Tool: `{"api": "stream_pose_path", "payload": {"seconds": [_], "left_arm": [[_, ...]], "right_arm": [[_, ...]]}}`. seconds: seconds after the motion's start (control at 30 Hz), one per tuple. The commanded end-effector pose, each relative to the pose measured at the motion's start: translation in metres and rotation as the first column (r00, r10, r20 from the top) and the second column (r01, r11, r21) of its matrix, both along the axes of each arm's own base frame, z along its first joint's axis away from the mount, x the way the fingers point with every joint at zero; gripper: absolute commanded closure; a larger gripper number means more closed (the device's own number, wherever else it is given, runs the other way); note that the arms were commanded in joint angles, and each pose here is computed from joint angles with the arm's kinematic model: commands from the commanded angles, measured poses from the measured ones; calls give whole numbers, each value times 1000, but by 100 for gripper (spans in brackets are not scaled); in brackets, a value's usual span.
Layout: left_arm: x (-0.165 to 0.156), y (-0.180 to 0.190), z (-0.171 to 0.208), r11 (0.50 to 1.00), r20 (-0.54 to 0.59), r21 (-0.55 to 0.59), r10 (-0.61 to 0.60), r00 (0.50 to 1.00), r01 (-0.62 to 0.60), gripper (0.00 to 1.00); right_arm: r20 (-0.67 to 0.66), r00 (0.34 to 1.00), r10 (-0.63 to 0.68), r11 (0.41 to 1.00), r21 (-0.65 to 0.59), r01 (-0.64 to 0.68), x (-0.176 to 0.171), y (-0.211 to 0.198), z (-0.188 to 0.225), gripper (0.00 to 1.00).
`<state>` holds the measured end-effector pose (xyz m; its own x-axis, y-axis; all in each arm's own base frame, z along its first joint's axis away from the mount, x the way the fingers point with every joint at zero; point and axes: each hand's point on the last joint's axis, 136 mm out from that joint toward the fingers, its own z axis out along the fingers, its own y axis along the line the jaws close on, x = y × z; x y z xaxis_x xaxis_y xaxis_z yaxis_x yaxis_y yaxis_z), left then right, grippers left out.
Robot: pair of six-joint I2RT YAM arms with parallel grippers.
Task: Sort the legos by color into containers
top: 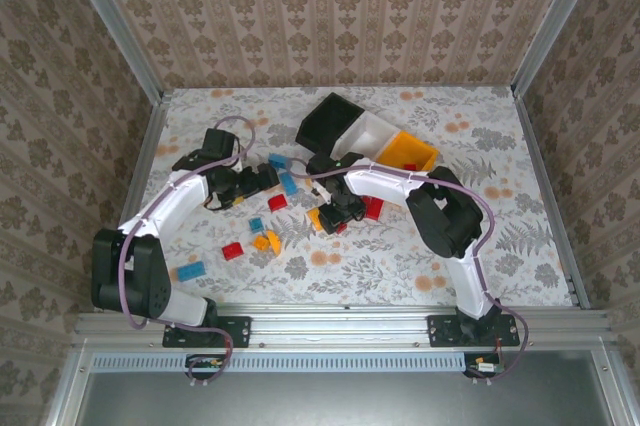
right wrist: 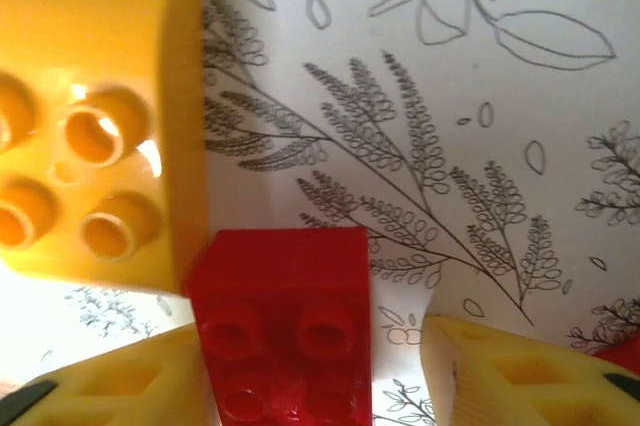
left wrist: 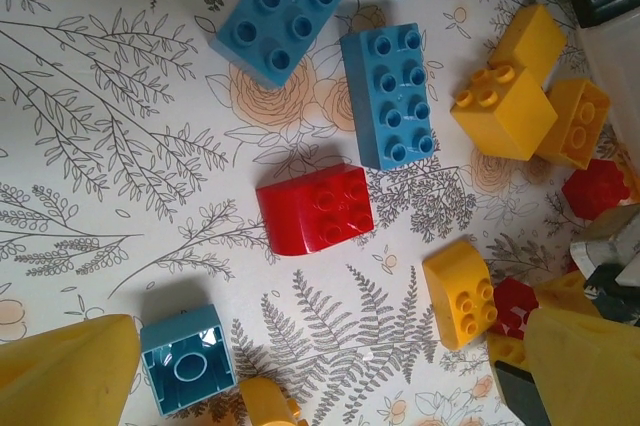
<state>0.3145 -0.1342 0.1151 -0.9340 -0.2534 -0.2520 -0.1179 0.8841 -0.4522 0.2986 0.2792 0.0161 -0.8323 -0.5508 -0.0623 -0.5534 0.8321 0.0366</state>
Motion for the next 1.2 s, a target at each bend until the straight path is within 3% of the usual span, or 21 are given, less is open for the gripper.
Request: {"api": "stream_pose_path", "payload": {"seconds": [0.0,0.17,0.33,0.53,0.7,0.87,1.0,1.17], "left_arm": [[-4,1,3,1000,-10,-16,19,1000,-19,0],[-1,1,3,1000,-8,-13,25,1000,-25,0],[2,-6,8,1000,12,-6,-14,1000,14,0],[4,-27,4,994,0,36,-99,995,99,1],[8,-31,2,988,-16,73,-138,990,138,3],[18,-39,7,967,1,124,-225,974,223,6],[22,-57,3,914,-15,197,-358,934,354,7],[21,-85,-5,813,-45,288,-517,855,507,7]], "right_arm": [[24,1000,0,998,-61,2,-1,-11,-14,52],[86,996,-31,999,-23,33,5,-11,8,68],[165,982,-95,995,42,89,15,-19,56,71],[191,923,-333,942,120,315,57,-72,102,72],[161,858,-487,873,113,475,94,-120,98,72],[102,824,-557,830,90,550,118,-140,72,71],[57,819,-571,820,63,568,124,-142,49,70],[47,803,-595,804,32,594,126,-150,40,69]]}}
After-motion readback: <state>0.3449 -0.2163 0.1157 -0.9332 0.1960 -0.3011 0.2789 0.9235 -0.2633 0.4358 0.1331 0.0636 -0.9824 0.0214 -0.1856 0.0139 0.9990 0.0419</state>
